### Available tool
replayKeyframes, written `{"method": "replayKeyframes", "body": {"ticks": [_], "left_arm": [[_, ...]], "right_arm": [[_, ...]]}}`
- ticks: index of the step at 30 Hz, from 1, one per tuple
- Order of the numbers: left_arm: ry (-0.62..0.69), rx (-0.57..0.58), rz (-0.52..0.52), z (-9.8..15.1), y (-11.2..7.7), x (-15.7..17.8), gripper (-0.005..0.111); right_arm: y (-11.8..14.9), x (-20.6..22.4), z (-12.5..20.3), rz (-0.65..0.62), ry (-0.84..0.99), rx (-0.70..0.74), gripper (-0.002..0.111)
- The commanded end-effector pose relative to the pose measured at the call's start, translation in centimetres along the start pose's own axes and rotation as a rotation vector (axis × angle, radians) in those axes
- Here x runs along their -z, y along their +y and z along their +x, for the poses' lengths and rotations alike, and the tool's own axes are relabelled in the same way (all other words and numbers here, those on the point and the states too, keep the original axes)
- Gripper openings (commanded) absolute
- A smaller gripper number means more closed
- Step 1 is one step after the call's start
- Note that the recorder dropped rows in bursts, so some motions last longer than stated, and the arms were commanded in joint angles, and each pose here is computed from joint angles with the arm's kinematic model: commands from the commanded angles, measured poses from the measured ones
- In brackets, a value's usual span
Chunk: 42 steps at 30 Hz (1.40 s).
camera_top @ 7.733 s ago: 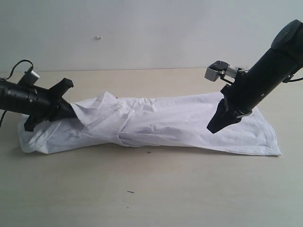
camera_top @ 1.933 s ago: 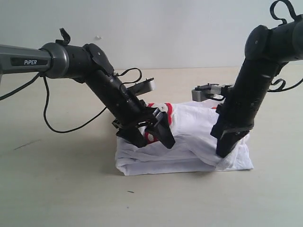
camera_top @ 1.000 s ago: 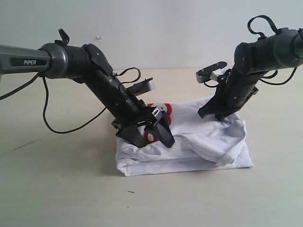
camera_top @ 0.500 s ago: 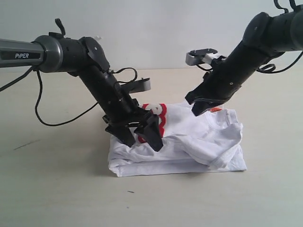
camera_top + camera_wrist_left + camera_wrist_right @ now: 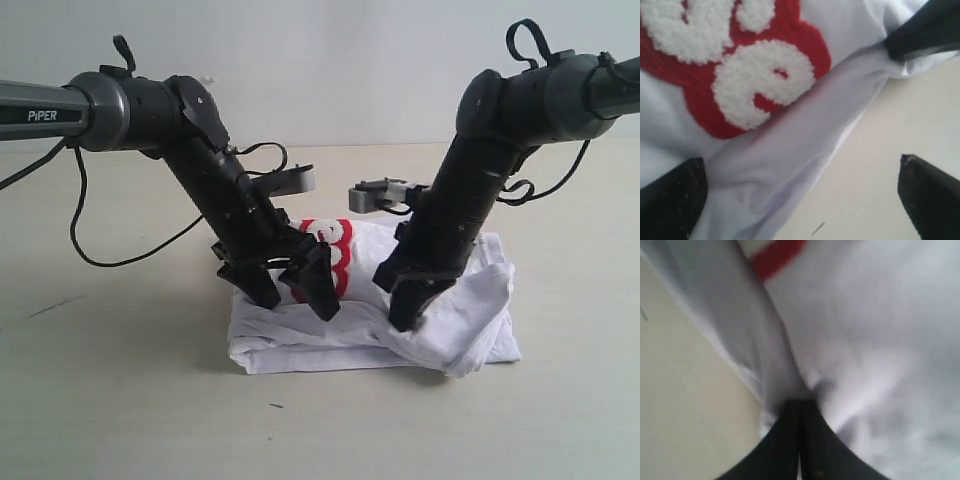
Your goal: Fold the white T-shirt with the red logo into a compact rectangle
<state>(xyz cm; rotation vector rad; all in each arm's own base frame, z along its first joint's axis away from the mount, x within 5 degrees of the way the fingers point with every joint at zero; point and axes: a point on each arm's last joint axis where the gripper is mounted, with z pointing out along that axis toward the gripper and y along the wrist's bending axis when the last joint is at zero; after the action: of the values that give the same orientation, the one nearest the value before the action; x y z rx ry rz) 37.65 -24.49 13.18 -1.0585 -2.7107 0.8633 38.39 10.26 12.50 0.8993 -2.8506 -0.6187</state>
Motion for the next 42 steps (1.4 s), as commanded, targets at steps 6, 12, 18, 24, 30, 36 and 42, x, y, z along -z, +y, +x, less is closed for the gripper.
{"method": "replayKeyframes", "body": {"ticks": [6, 12, 18, 24, 30, 36, 42], "left_arm": [[0.056, 0.006, -0.12, 0.7, 1.0, 0.8, 0.104], [0.005, 0.004, -0.14, 0.9, 0.9, 3.2, 0.104], [-0.083, 0.049, -0.142, 1.2, 0.9, 6.6, 0.104], [-0.094, 0.05, -0.136, 1.1, 0.6, 6.9, 0.104], [-0.096, 0.058, -0.144, 1.3, 1.0, 7.2, 0.104], [-0.097, 0.058, -0.142, 1.3, 1.0, 7.2, 0.104], [-0.096, 0.058, -0.144, 1.3, 1.0, 7.2, 0.104]], "right_arm": [[-1.5, -0.1, 0.8, 0.145, 0.099, -0.062, 0.0], [-0.9, 1.4, 0.4, 0.176, 0.019, -0.059, 0.0], [0.8, 5.6, -0.8, 0.232, -0.233, -0.072, 0.0], [-0.6, 4.6, -1.1, 0.308, -0.234, -0.107, 0.0], [-2.2, 1.3, -1.4, 0.276, -0.186, -0.157, 0.0], [-2.4, -1.4, -1.9, 0.142, -0.195, -0.192, 0.0], [-1.7, -2.1, -2.7, 0.03, -0.254, -0.195, 0.0]]}}
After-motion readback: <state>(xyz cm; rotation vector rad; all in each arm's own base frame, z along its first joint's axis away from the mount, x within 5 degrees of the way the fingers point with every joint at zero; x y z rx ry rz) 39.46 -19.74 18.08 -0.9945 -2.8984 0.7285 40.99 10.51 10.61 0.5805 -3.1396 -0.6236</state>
